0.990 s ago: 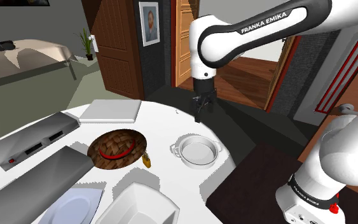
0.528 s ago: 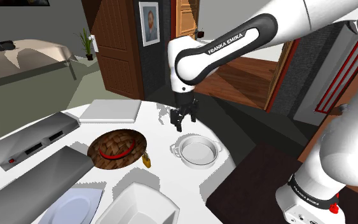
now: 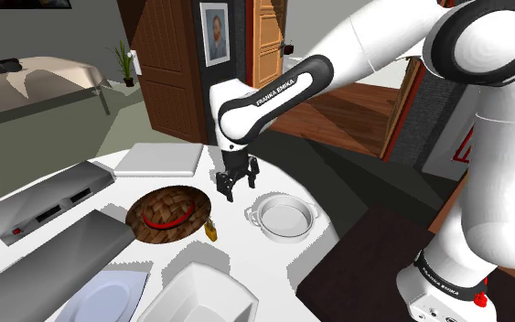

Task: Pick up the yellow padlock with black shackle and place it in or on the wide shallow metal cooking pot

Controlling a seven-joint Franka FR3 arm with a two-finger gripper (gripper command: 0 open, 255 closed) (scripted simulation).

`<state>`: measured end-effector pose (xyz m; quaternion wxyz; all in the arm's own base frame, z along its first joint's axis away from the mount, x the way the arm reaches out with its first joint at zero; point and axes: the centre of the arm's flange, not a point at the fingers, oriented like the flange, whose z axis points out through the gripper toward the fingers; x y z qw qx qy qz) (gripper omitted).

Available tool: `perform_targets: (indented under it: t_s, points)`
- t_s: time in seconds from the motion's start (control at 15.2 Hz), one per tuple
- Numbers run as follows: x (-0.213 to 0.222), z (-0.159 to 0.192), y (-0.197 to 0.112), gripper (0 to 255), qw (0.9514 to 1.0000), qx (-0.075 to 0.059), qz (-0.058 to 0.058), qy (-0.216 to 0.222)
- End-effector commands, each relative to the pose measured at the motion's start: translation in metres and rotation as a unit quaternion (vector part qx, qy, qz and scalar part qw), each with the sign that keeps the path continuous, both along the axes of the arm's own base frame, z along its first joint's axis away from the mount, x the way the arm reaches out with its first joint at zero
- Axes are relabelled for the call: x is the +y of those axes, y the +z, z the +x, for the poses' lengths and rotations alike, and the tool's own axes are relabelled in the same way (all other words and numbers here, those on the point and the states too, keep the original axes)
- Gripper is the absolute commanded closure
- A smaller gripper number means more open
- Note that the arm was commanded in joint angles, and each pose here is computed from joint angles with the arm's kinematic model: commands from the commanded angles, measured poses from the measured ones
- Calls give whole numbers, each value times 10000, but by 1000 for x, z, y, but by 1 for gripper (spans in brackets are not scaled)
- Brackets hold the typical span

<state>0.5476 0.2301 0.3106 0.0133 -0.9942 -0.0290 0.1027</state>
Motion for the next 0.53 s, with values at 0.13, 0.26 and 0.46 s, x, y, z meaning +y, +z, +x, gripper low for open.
perform_targets:
  t_s: [0.13, 0.26, 0.46]
  points:
    - [28, 32, -35, 0, 10000, 24, -17, -68]
    - [41, 48, -52, 0, 9999, 36, -25, -100]
    - [59, 73, -78, 0, 9999, 55, -38, -148]
